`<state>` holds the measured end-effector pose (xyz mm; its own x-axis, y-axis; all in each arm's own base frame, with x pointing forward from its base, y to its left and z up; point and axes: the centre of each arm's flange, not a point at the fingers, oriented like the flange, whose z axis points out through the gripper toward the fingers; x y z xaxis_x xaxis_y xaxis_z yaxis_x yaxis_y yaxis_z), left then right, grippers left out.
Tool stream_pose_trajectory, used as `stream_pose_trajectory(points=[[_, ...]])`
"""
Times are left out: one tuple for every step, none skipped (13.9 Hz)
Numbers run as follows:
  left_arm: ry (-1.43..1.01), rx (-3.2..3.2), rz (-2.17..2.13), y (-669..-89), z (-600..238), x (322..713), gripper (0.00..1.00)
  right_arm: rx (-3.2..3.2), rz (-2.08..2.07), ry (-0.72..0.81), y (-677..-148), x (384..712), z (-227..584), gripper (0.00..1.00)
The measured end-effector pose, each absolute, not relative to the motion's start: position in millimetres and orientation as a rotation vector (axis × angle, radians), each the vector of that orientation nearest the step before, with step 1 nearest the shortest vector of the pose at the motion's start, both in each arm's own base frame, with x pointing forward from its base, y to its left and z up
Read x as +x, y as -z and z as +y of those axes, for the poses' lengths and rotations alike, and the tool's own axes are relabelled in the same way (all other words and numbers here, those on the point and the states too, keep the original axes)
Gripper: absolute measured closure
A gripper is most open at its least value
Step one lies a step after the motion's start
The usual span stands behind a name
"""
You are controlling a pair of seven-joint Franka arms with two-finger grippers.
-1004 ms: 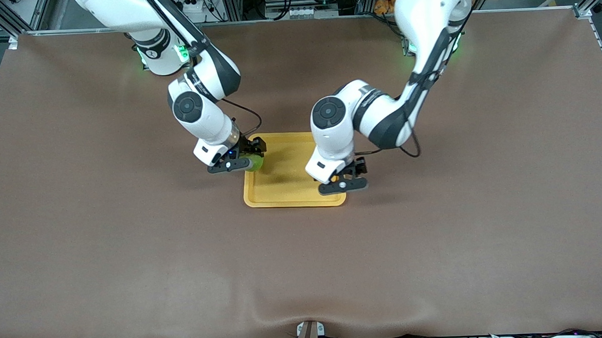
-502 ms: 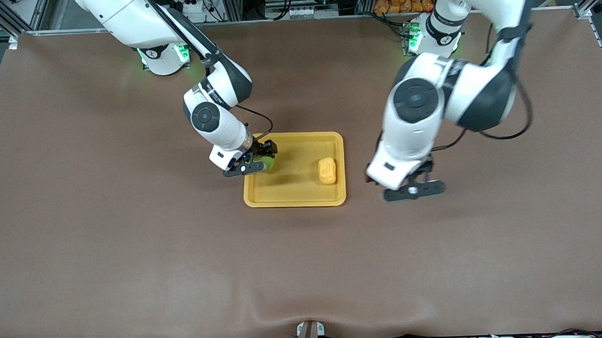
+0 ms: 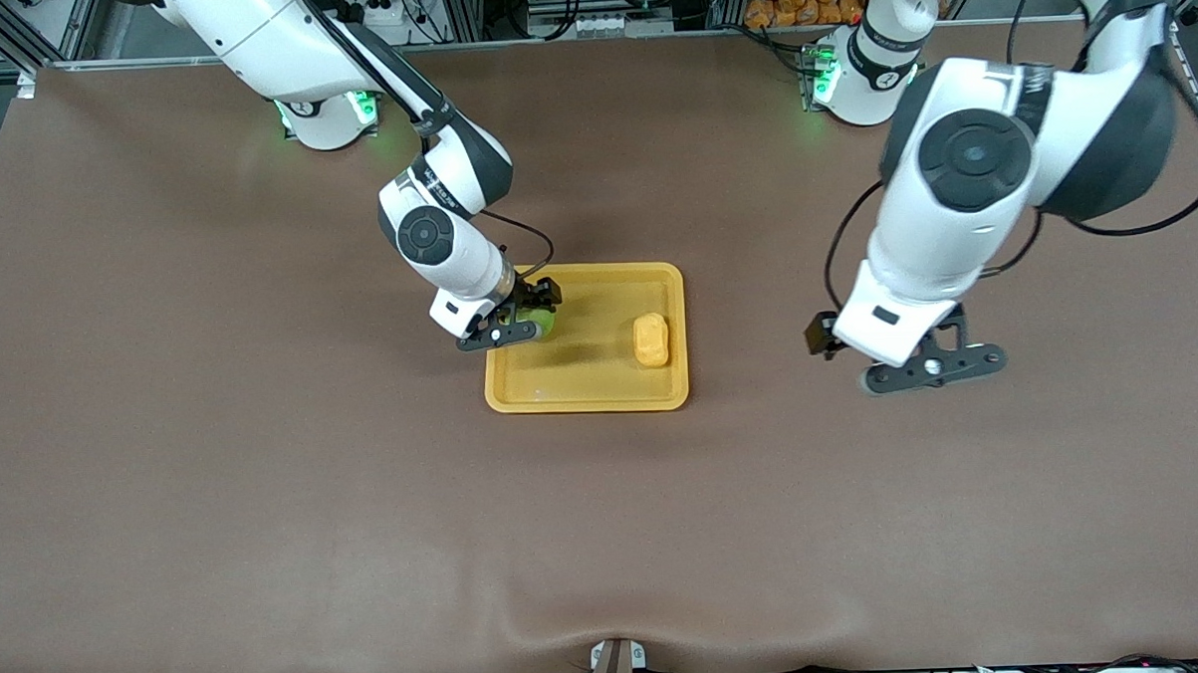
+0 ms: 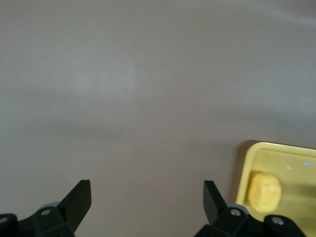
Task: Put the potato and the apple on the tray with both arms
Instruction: 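Open the left gripper and withdraw while the right gripper lowers the apple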
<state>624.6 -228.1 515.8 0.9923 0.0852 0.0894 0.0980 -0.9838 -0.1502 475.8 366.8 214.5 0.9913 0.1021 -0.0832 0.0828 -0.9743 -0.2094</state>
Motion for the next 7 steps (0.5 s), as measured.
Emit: stream_pose_trajectory(points=[[0.127, -2.983, -0.125, -524, -215, 626, 0.0, -2.934, -0.136, -0.14, -212, 476, 365, 0.14], [0.125, -2.99, -0.126, -533, -202, 626, 0.0, -2.942, -0.138, -0.14, -209, 476, 365, 0.14], [0.121, -3.004, -0.13, -542, -190, 625, 0.0, -2.949, -0.143, -0.141, -206, 476, 366, 0.14], [0.116, -3.015, -0.127, -550, -178, 624, 0.0, -2.957, -0.15, -0.142, -203, 474, 367, 0.14], [0.108, -3.018, -0.115, -558, -166, 623, 0.0, -2.964, -0.157, -0.141, -201, 473, 368, 0.14], [0.099, -3.018, -0.108, -563, -156, 622, 0.0, -2.968, -0.161, -0.14, -200, 471, 370, 0.14], [0.084, -3.02, -0.113, -568, -148, 619, 0.0, -2.97, -0.163, -0.137, -200, 471, 370, 0.14]])
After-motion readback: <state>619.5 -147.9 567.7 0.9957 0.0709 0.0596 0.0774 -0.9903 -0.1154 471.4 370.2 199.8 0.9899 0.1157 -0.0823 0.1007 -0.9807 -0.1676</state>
